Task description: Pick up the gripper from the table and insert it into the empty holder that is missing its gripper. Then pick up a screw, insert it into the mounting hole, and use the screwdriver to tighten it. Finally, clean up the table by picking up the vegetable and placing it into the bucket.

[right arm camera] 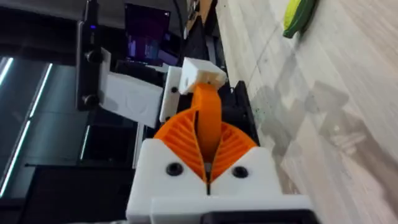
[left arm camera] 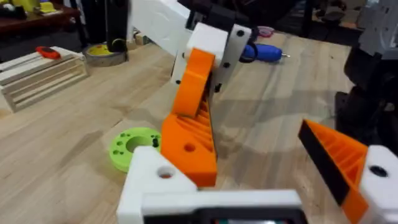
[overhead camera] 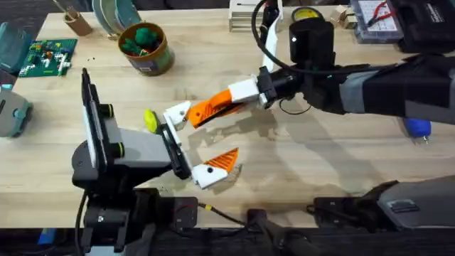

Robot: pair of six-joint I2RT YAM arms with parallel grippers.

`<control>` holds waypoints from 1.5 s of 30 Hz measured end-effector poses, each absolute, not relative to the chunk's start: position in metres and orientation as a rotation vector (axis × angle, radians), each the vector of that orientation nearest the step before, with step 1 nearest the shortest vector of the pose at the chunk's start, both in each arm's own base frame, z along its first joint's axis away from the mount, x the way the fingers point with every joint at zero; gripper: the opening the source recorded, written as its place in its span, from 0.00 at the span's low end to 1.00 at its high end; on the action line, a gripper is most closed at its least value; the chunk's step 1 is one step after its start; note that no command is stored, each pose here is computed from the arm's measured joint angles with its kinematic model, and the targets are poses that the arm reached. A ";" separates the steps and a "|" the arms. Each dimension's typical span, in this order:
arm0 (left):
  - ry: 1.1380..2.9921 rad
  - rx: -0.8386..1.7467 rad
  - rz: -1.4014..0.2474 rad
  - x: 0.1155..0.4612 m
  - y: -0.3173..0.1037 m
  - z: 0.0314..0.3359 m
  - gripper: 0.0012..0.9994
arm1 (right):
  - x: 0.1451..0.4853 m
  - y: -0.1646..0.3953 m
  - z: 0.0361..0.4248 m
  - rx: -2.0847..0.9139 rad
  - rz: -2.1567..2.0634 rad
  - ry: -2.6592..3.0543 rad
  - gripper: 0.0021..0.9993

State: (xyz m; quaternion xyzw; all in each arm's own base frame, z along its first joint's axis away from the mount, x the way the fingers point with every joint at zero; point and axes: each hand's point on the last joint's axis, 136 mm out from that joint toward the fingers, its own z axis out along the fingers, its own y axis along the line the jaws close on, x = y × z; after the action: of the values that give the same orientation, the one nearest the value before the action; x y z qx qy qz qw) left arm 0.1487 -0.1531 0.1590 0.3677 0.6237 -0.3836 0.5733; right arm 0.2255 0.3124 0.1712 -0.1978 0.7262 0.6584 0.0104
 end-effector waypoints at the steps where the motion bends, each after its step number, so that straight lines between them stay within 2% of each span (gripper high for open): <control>1: 1.465 0.856 -0.894 0.150 -0.153 0.159 0.99 | 0.226 0.314 0.171 -0.615 2.048 2.268 0.00; 22: 1.489 0.811 -0.881 0.156 -0.149 0.159 0.99 | 0.232 0.335 0.164 -0.533 1.909 2.293 0.00; 45: 1.504 0.772 -0.838 0.164 -0.144 0.159 0.99 | 0.230 0.359 0.164 -0.574 1.879 2.215 0.00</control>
State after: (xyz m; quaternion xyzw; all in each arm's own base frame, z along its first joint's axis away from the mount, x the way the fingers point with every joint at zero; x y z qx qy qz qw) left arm 0.1635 -0.1437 0.1591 0.3312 0.6452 -0.3597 0.5871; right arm 0.2298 0.3593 0.1644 -0.1929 0.7452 0.6319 0.0904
